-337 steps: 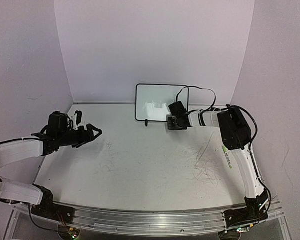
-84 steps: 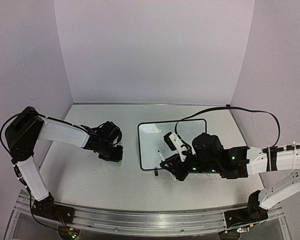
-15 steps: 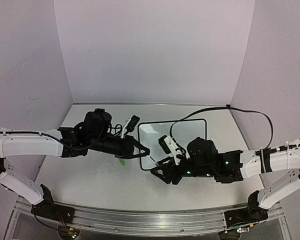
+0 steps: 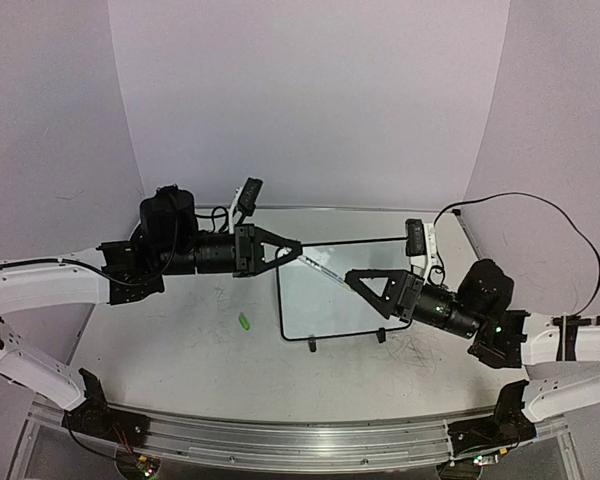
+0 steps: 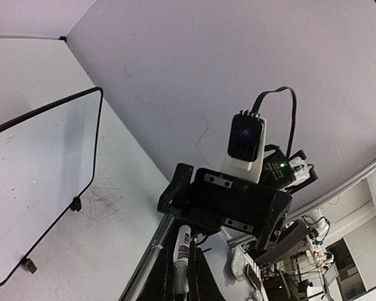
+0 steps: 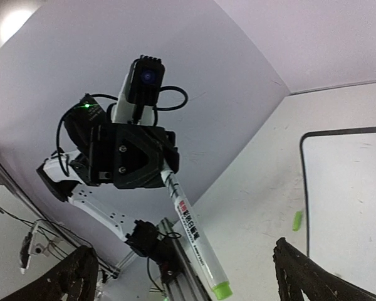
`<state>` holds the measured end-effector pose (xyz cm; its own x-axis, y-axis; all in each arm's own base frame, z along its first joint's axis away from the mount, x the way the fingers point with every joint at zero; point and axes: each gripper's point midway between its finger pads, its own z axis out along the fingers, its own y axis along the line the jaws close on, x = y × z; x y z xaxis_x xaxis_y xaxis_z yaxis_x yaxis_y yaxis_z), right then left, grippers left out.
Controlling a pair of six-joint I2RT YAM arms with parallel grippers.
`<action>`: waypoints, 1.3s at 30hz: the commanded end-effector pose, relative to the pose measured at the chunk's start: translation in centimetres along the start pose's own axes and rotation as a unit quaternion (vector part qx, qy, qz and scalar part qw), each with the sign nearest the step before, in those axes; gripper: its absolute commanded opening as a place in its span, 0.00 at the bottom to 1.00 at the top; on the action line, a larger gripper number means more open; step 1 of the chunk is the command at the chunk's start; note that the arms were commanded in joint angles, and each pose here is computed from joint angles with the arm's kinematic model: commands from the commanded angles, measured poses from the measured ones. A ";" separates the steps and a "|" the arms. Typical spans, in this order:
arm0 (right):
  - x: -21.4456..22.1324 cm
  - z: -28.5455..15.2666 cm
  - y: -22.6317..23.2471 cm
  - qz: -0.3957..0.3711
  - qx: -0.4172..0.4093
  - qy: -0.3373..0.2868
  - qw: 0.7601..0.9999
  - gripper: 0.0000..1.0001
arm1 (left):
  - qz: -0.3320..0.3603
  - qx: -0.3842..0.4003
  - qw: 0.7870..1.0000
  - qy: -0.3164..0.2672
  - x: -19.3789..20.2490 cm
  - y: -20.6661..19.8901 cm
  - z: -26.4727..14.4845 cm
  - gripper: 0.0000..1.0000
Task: Write a sentence on the whiteboard
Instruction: Pass from the left arm to the right
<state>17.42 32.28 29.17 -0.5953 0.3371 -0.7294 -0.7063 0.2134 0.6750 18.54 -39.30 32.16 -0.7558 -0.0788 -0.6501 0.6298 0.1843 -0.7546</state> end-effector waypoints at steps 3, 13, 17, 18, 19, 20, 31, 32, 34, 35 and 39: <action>-4.8 1.8 6.7 0.026 -0.132 -0.044 0.990 0.98 | -0.003 0.111 0.992 -0.068 -3.9 -5.9 -1.1 0.00; -5.5 3.7 7.0 0.046 -0.171 -0.059 0.982 0.74 | -0.022 0.116 0.990 -0.078 -3.7 -5.4 -0.9 0.00; -5.7 4.2 6.8 0.058 -0.178 -0.068 0.980 0.59 | -0.030 0.121 0.990 -0.069 -3.2 -5.1 -0.3 0.00; -5.8 4.3 6.8 0.061 -0.181 -0.072 0.979 0.57 | -0.033 0.121 0.990 -0.067 -3.1 -4.9 -0.2 0.00; -5.8 4.4 6.8 0.062 -0.183 -0.074 0.978 0.55 | -0.034 0.122 0.990 -0.066 -2.9 -4.8 -0.2 0.00; -5.8 4.6 6.7 0.063 -0.183 -0.074 0.978 0.55 | -0.035 0.122 0.990 -0.065 -2.8 -4.8 -0.2 0.00; -4.9 6.2 5.6 0.072 -0.177 -0.059 0.980 0.32 | -0.035 0.114 0.991 -0.065 -2.2 -4.0 -0.3 0.00; -4.8 6.3 5.5 0.072 -0.177 -0.057 0.980 0.30 | -0.034 0.114 0.991 -0.065 -2.2 -4.0 -0.4 0.00; -4.8 6.5 5.4 0.073 -0.177 -0.056 0.980 0.28 | -0.035 0.113 0.991 -0.063 -2.0 -3.8 -0.3 0.00; -4.8 6.6 5.3 0.075 -0.177 -0.055 0.980 0.28 | -0.036 0.113 0.991 -0.061 -1.9 -3.7 -0.3 0.00; -4.8 6.9 5.2 0.079 -0.180 -0.055 0.979 0.25 | -0.038 0.111 0.991 -0.060 -1.7 -3.5 -0.4 0.00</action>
<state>19.74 37.85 33.70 -0.6972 0.4134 -0.5856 -0.6735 -0.0981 0.7326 19.15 -39.26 35.70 -0.7750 -0.2427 -0.5835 0.6013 0.0009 -0.7990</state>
